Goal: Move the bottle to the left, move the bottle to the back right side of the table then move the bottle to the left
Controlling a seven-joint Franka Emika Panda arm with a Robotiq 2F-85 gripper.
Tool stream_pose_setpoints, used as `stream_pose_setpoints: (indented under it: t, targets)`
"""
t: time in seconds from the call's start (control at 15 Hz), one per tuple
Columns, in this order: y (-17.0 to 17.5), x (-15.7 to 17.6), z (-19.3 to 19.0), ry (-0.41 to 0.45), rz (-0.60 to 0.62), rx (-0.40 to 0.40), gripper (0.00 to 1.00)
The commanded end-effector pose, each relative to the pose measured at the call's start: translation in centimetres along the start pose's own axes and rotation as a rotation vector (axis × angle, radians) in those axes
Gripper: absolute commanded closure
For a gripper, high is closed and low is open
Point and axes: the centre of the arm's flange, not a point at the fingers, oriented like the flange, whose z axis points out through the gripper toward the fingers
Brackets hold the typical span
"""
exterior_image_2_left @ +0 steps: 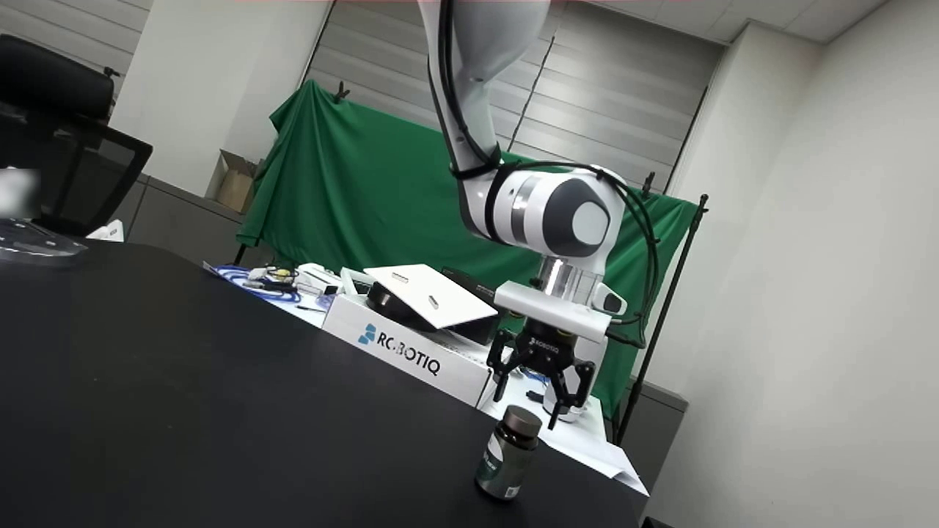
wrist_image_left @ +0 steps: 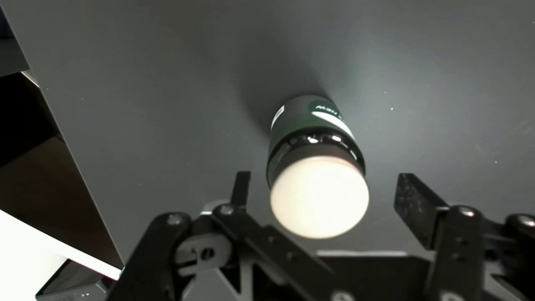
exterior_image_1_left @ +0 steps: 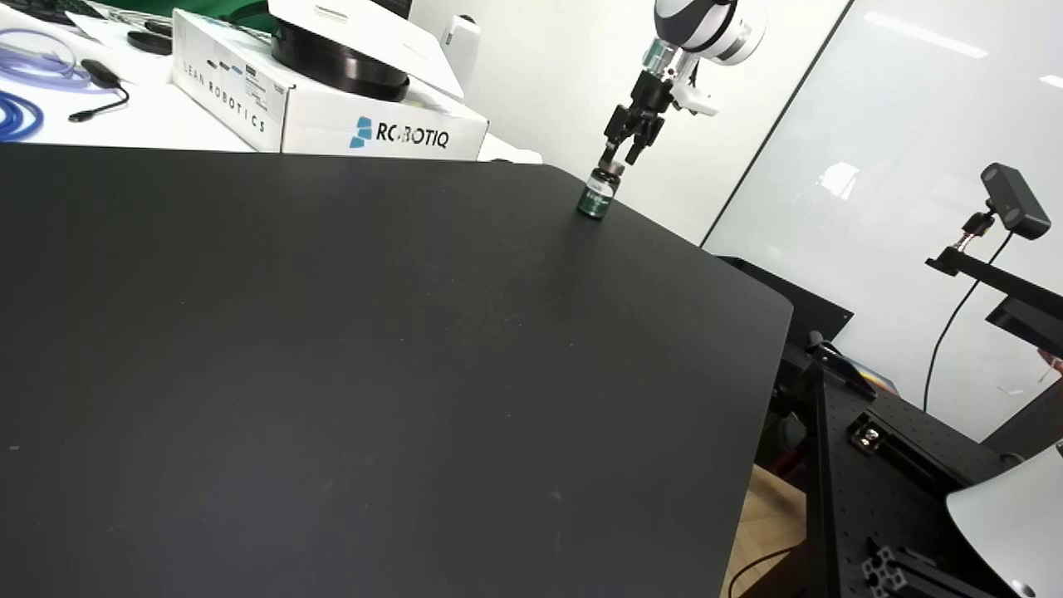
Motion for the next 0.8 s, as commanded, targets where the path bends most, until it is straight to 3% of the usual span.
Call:
stream_pose_setpoints:
  t: [0.0, 0.73]
  targets:
    - [0.2, 0.0, -5.2, 0.029, 0.016, -0.003, 0.0]
    - [-1.0, -3.3, -22.3, 0.246, -0.004, -0.049, 0.0]
